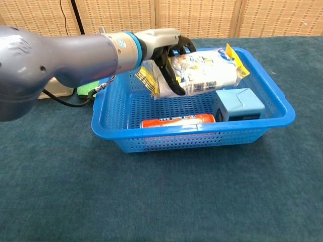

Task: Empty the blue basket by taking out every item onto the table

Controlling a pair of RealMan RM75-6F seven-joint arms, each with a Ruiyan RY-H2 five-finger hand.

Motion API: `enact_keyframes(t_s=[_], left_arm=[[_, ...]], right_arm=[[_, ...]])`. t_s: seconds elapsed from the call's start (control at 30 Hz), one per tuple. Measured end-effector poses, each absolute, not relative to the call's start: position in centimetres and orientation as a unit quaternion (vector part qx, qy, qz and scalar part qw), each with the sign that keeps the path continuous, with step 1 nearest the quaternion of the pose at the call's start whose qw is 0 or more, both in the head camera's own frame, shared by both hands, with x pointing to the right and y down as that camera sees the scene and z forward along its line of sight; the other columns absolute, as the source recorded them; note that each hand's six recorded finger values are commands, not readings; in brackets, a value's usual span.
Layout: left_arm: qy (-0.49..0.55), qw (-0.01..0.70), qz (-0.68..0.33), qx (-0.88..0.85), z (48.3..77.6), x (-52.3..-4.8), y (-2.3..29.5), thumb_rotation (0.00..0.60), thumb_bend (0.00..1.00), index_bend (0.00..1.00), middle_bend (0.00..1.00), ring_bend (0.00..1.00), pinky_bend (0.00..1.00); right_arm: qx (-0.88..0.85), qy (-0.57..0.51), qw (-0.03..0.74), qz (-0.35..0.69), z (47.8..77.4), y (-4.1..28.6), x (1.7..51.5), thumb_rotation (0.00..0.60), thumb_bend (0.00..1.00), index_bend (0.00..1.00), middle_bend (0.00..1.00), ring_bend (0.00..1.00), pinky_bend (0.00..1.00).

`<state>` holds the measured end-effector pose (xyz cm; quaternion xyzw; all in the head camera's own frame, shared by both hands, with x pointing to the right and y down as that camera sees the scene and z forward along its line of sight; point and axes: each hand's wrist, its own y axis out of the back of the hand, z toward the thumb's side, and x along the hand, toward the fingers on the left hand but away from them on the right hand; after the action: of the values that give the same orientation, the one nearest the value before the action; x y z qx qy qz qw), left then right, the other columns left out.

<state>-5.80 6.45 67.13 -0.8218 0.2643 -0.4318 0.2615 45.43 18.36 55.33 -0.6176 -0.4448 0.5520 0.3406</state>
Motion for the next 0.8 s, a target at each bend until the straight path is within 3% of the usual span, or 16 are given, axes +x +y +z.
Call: enact_keyframes(t_s=[0.23, 0.4, 0.7, 0.73, 0.8], left_arm=[[0.308, 0.291, -0.412, -0.807, 61.9, -9.1, 3.2, 0.6, 0.37, 0.43, 0.46, 0.46, 0.56], [0.352, 0.308, -0.435, -0.769, 59.6, -14.8, 0.0, 0.6, 0.37, 0.43, 0.46, 0.46, 0.56], [0.4, 0.272, -0.494, -0.723, 61.4, -23.8, -3.0, 0.6, 0.36, 0.43, 0.46, 0.45, 0.56], [0.403, 0.267, -0.502, -0.717, 61.9, -24.7, -3.3, 0.6, 0.36, 0.41, 0.45, 0.43, 0.55], [0.405, 0.258, -0.513, -0.711, 62.8, -25.8, -3.7, 0.6, 0.35, 0.31, 0.33, 0.29, 0.5]], right_arm=[[-0.62, -0.443, 0.343, 0.549, 55.2, 18.5, 45.1, 0.6, 0.0, 0.0, 0.0, 0.0, 0.0], [-0.625, -0.438, 0.345, 0.547, 55.2, 18.8, 44.7, 0.6, 0.0, 0.0, 0.0, 0.0, 0.0], [-0.633, -0.424, 0.342, 0.55, 56.0, 18.9, 44.0, 0.6, 0.0, 0.0, 0.0, 0.0, 0.0], [-0.634, -0.423, 0.341, 0.55, 56.1, 18.9, 43.9, 0.6, 0.0, 0.0, 0.0, 0.0, 0.0], [-0.636, -0.42, 0.338, 0.552, 56.5, 18.9, 43.8, 0.6, 0.0, 0.0, 0.0, 0.0, 0.0]])
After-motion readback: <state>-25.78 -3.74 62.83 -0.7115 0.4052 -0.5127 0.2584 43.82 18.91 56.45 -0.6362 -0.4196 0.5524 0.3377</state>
